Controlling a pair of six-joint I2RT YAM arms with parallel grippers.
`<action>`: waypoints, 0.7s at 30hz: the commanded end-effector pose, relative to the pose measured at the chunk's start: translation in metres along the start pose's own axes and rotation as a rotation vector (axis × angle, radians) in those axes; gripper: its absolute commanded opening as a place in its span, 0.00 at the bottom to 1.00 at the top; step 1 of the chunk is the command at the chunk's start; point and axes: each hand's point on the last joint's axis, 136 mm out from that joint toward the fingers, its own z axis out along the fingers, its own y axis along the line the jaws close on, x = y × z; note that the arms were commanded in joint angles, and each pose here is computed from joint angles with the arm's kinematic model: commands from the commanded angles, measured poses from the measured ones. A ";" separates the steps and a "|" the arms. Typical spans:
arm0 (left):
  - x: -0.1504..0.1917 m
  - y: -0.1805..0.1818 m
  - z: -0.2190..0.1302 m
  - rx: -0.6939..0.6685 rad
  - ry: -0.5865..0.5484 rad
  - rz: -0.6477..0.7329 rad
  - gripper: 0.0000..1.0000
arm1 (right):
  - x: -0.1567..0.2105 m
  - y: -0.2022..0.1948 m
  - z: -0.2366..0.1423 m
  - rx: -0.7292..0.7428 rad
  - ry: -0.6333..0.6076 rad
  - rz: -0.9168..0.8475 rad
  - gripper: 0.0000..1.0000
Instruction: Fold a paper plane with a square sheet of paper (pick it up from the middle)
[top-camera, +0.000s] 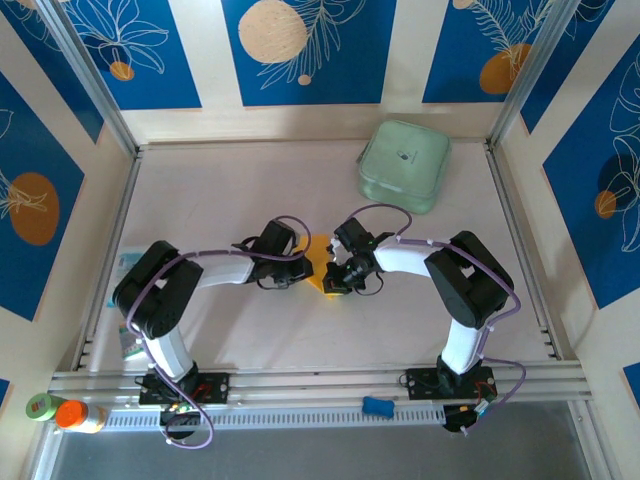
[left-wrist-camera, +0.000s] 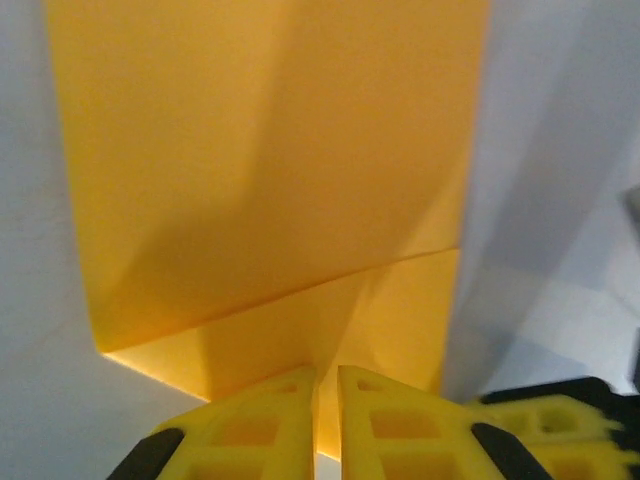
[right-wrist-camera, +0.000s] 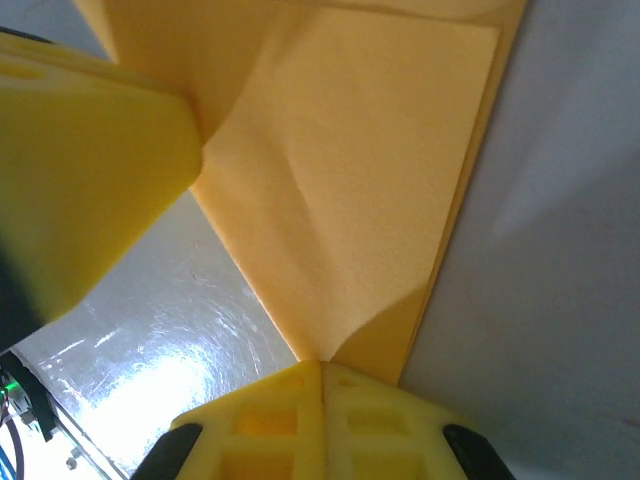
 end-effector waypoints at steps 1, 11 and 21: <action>-0.002 0.011 0.002 -0.072 0.003 -0.006 0.13 | 0.038 -0.041 0.015 0.135 0.122 0.092 0.01; 0.007 0.031 0.008 -0.141 0.034 -0.055 0.10 | -0.018 0.037 -0.019 -0.101 -0.067 -0.041 0.01; 0.009 0.031 0.010 -0.146 0.045 -0.072 0.10 | -0.021 0.030 0.000 -0.074 -0.037 0.012 0.00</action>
